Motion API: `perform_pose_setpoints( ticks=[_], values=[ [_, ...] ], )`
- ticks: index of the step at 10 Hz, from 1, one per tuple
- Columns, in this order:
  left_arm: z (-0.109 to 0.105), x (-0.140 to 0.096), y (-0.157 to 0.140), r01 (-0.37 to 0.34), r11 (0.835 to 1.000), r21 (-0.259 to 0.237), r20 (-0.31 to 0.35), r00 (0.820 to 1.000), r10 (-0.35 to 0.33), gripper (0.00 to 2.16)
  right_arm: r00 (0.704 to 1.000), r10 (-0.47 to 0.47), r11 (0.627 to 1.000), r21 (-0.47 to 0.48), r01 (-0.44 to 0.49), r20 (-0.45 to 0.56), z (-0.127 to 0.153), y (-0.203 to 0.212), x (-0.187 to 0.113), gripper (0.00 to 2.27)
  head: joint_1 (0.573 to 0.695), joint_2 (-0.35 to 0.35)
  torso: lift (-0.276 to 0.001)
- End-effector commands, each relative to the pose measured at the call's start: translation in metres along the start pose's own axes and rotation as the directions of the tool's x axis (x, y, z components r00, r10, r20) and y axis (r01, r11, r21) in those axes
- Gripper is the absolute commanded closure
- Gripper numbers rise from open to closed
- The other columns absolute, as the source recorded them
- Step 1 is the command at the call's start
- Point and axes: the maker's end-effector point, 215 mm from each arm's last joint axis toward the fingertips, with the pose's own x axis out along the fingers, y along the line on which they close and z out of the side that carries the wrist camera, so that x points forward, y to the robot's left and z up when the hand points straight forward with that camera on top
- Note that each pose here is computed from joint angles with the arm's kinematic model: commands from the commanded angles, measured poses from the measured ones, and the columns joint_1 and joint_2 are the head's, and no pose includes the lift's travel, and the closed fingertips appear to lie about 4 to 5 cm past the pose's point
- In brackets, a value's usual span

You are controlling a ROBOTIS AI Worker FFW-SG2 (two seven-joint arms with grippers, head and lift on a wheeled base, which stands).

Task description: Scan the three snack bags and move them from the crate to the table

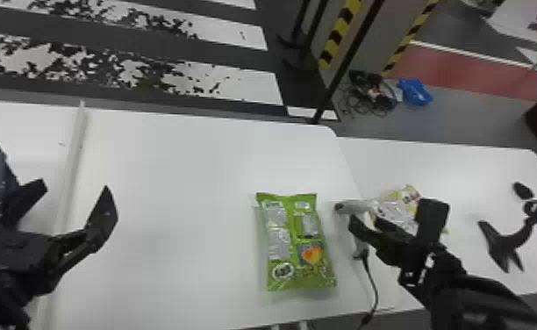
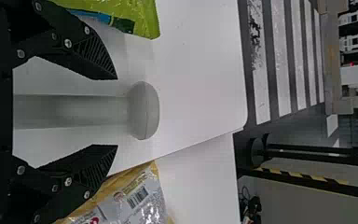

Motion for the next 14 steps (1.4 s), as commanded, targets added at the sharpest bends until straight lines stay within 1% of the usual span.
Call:
perform_pose_setpoints(
  ticks=[1,2,3,5,7,9,10,12,13,14],
  values=[
    [-0.002,0.001,-0.001,0.002,1.0,-0.003,-0.002,1.0,-0.002,0.03,0.994,0.101,0.993,0.056,-0.103,0.044,0.023,0.023,-0.027,0.06,0.695,-0.35,-0.062],
    [-0.003,0.001,-0.001,0.001,1.0,-0.002,-0.004,1.0,-0.001,0.03,0.973,0.226,0.964,0.149,-0.218,-0.037,0.008,0.051,-0.042,0.06,0.695,-0.35,-0.062],
    [-0.002,0.001,-0.001,0.002,1.0,0.0,-0.002,1.0,-0.002,0.03,0.948,0.304,0.938,0.206,-0.279,-0.097,-0.005,0.074,-0.051,0.05,0.695,-0.35,-0.062],
    [-0.002,0.0,-0.001,0.002,1.0,0.001,-0.002,1.0,-0.002,0.03,0.935,0.335,0.926,0.223,-0.305,-0.115,-0.013,0.091,-0.051,0.05,0.695,-0.35,-0.062],
    [-0.003,-0.001,-0.001,0.003,1.0,0.001,-0.005,1.0,-0.003,0.03,0.924,0.357,0.917,0.237,-0.32,-0.135,-0.036,0.103,-0.038,0.08,0.695,-0.328,-0.062],
    [-0.004,-0.002,0.0,0.001,1.0,0.001,-0.007,1.0,-0.001,0.03,0.927,0.364,0.918,0.201,-0.341,-0.087,-0.032,0.107,-0.017,0.08,0.695,-0.309,-0.062],
    [-0.005,-0.002,-0.001,0.002,1.0,0.0,-0.008,1.0,-0.002,0.03,0.926,0.368,0.918,0.188,-0.349,-0.082,-0.034,0.109,-0.005,0.08,0.695,-0.305,-0.062],
    [-0.004,-0.003,0.001,-0.002,1.0,0.002,-0.008,1.0,0.002,0.03,0.899,0.422,0.888,0.249,-0.386,-0.114,-0.057,0.118,0.013,0.08,0.695,-0.291,-0.062],
    [-0.005,-0.003,0.001,-0.002,1.0,0.001,-0.011,1.0,0.002,0.03,0.887,0.445,0.879,0.253,-0.405,-0.125,-0.064,0.124,0.016,0.11,0.695,-0.281,-0.062],
    [-0.007,-0.003,0.001,-0.002,1.0,0.001,-0.014,1.0,0.002,0.03,0.866,0.48,0.862,0.258,-0.435,-0.142,-0.065,0.131,0.016,1.27,0.695,-0.27,-0.062]
  ],
)
